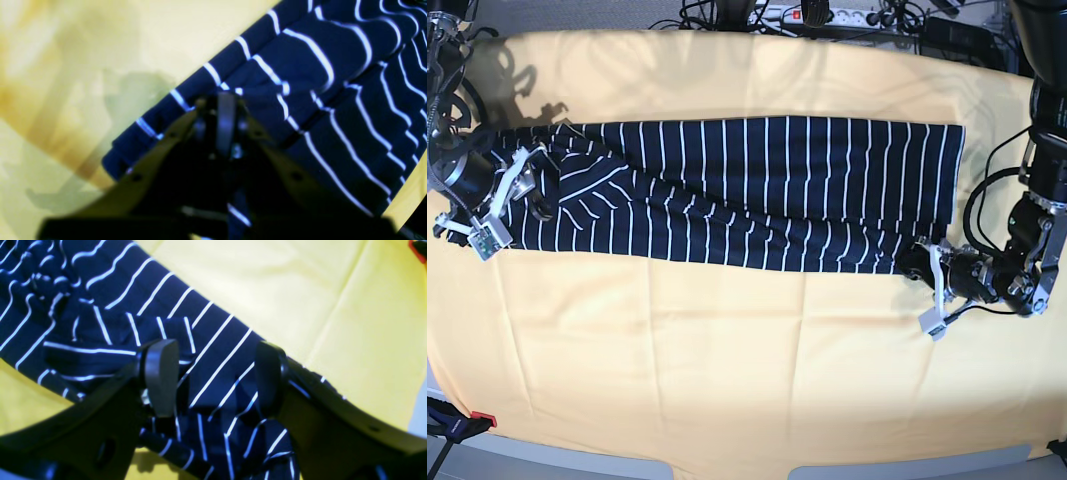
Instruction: Fold the T-shirt properly
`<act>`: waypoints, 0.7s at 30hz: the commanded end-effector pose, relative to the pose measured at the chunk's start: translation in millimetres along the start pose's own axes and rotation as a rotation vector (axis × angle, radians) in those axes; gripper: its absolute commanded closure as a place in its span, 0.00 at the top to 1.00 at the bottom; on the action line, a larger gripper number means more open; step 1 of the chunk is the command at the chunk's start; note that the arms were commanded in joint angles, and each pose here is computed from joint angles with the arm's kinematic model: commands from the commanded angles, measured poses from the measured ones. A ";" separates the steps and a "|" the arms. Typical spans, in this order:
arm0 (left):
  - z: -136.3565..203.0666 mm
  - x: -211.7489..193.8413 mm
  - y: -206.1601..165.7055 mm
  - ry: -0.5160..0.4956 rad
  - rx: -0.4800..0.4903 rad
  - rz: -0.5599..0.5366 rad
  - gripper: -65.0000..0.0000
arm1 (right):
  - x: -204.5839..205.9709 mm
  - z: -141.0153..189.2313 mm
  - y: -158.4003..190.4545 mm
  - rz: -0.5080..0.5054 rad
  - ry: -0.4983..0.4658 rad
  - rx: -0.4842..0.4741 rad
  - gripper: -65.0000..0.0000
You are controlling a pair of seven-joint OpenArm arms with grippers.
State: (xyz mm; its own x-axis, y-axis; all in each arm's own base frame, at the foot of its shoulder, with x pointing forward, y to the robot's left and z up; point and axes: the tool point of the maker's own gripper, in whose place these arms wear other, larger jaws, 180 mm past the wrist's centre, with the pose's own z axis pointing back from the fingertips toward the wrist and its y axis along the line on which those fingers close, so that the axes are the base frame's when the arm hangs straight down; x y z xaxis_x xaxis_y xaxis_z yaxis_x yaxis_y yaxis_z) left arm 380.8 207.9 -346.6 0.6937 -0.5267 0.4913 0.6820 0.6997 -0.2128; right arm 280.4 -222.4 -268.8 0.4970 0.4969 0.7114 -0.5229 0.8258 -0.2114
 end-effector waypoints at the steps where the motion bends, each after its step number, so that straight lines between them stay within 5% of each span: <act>1: 15.4 17.8 7.8 -0.051 0.024 -0.017 0.00 | 8.6 4.7 -5.0 0.016 -0.030 -0.012 0.58; 13: 19.6 -12.2 -27.0 0.121 -0.169 0.053 0.00 | 10.7 4.8 -4.7 0.016 -0.044 -0.011 0.58; 21: 32.7 5.7 -30.2 0.045 -0.210 0.070 0.00 | 10.9 4.8 -4.7 0.015 -0.045 -0.011 0.58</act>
State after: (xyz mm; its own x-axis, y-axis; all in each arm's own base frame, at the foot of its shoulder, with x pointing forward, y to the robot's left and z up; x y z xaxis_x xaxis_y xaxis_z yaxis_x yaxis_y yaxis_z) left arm 344.8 194.3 -328.8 0.7644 -0.5127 0.3908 0.6446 0.6218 -0.4449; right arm 278.9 -221.5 -270.0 0.4960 0.4940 0.7141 -0.5248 0.8258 -0.2067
